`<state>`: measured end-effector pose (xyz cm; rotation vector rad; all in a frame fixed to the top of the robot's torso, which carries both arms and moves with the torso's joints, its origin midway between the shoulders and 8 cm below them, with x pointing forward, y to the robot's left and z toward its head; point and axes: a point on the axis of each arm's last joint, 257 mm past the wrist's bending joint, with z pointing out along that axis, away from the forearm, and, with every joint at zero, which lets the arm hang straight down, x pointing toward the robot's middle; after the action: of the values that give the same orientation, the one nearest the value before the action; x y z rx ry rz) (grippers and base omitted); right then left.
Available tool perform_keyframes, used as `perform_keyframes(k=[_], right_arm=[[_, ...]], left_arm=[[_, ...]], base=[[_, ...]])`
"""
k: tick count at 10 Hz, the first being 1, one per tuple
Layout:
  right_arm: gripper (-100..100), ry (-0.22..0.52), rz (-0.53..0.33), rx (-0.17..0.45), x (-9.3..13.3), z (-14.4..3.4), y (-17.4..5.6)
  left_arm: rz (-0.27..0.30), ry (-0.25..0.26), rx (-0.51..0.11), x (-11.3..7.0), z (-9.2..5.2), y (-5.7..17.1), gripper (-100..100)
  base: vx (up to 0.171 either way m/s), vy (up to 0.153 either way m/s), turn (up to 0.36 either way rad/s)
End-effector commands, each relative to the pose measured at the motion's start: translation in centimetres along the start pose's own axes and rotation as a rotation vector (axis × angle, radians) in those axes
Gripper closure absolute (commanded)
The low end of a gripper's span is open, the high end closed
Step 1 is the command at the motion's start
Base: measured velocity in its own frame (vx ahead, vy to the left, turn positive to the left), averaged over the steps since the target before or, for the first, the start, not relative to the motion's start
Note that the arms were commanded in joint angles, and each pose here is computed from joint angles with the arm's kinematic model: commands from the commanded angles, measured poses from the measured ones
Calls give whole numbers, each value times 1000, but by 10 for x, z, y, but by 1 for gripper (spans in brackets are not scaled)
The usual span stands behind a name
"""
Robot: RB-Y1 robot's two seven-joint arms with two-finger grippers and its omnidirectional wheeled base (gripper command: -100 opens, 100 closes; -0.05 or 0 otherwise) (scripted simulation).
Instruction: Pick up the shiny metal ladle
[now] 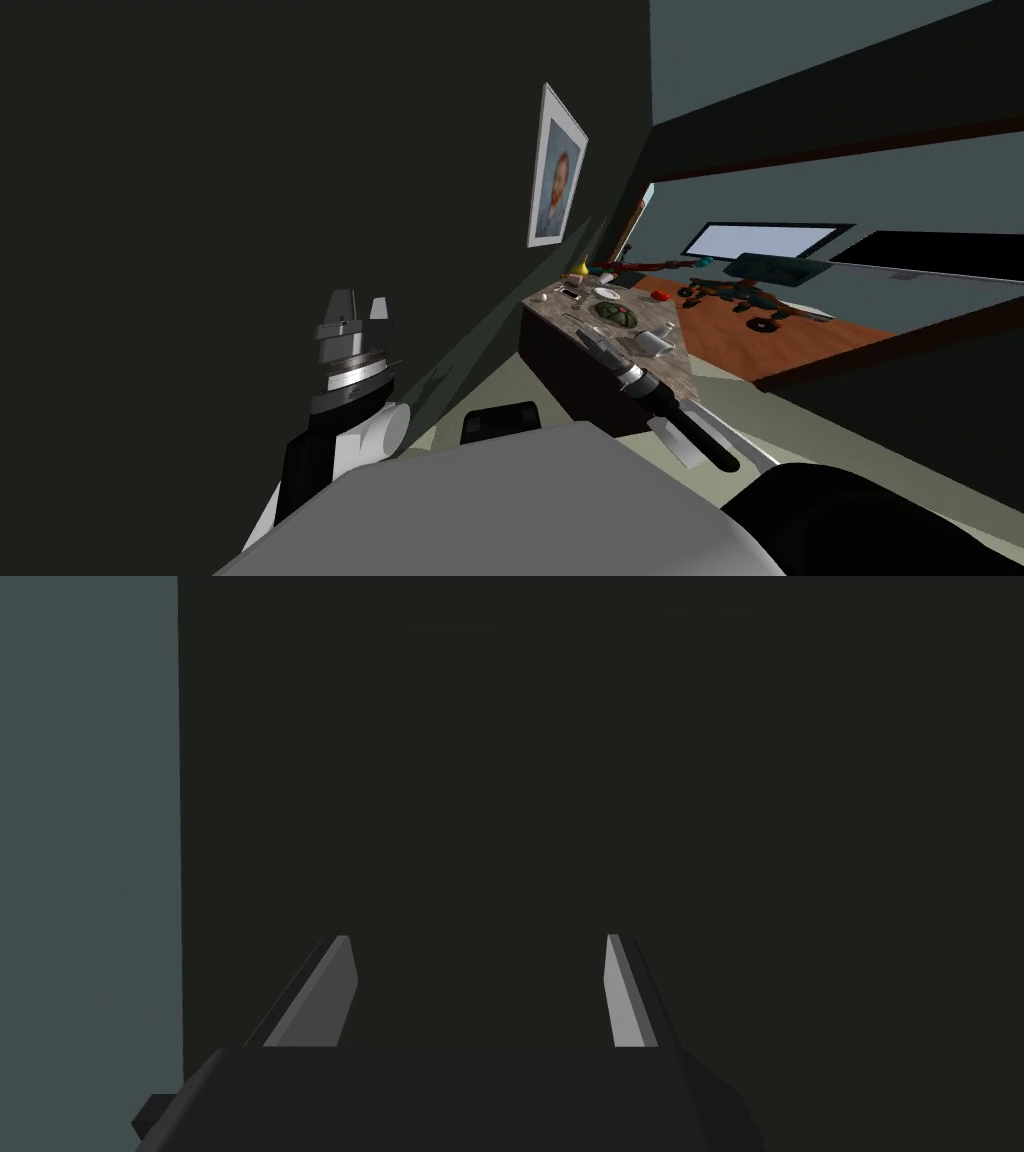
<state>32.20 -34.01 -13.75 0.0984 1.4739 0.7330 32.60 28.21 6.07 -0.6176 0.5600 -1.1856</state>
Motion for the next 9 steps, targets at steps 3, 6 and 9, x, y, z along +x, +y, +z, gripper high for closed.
perform_keyframes(k=[3,6,9], right_arm=[[-100,99,-43,18,9,-11,-19],[-100,165,-69,30,13,-18,-32],[-100,226,-88,45,16,-25,-46]], left_arm=[[0,0,0,0,0,0,0],[0,0,0,0,0,0,0],[0,0,0,0,0,0,0]], base=[[-44,-45,277],[-30,-28,162],[-31,-44,172]])
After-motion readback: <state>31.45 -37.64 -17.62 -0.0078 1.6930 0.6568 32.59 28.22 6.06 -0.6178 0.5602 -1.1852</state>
